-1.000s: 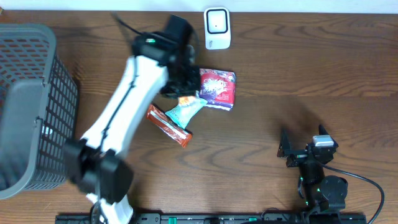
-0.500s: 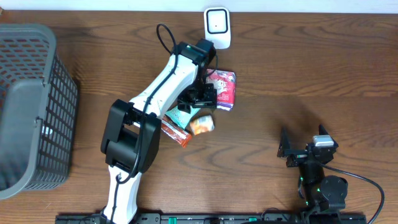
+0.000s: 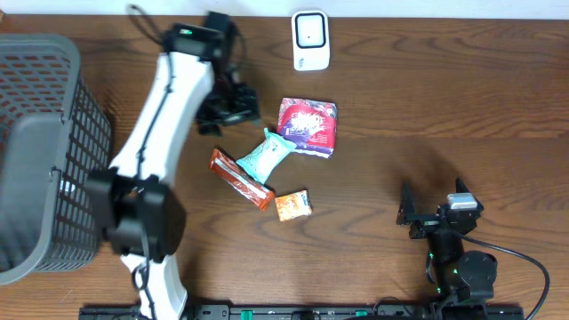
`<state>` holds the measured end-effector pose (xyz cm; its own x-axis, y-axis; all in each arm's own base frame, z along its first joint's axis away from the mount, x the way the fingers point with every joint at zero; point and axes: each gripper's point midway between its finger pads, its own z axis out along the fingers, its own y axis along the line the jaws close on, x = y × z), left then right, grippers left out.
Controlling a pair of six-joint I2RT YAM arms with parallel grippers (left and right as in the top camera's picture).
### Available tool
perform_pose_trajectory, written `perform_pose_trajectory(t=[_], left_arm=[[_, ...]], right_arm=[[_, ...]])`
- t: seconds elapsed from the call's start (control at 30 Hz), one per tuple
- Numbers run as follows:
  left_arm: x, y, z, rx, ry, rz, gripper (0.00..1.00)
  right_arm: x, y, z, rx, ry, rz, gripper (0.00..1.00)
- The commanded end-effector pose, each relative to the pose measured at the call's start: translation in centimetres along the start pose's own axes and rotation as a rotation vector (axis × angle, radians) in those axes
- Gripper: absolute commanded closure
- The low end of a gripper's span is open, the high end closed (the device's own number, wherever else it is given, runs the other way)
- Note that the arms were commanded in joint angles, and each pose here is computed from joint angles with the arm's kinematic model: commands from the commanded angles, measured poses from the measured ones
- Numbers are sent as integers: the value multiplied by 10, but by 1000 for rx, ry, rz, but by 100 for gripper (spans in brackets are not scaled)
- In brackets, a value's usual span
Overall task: Scan the item barcode
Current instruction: 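Carry the orange box out and drop it beside the red bar, then reach the right gripper to the purple-red pack and grasp it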
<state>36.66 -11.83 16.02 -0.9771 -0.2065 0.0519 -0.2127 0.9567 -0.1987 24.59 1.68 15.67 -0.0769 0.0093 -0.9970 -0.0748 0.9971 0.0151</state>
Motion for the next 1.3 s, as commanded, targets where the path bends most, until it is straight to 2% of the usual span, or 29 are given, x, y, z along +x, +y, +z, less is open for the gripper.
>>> perform_pose_trajectory(t=[0.0,0.1,0.3,0.43,0.6,0.67,0.73,0.87,0.97,1.03,1.13,1.27], left_arm=[[-11,26,-20,-63,-71,-41,0],[-14,38,-19,-72,-68,-71,1],[-19,71,-21,-202,-91,-105,2],[-11,80,-23,-223,-57,-125,2],[15,87,-24,-264,45,-129,2],[18,88,-25,-269,57,-130,2],[15,92,-26,-290,44,-125,2],[-1,98,-27,-310,-31,-178,2],[-1,101,-28,-308,-38,-236,2],[-1,101,-28,-309,-37,-234,2],[-2,101,-28,-307,-40,-235,2],[-2,101,-27,-307,-40,-234,2]], right_arm=[[0,-2,0,9,0,-10,1],[0,-2,0,9,0,-10,1],[0,-2,0,9,0,-12,1],[-16,-7,-1,37,-68,-9,1],[-16,37,-5,-225,-42,203,1],[-21,41,-6,-256,-53,281,1],[-45,58,-15,-380,-109,417,1],[-104,77,-44,-554,-343,351,1],[-161,70,-76,-555,-600,308,1],[-193,57,-90,-491,-697,319,1],[-235,52,-101,-408,-713,214,1],[-263,61,-79,-367,-535,31,1]])
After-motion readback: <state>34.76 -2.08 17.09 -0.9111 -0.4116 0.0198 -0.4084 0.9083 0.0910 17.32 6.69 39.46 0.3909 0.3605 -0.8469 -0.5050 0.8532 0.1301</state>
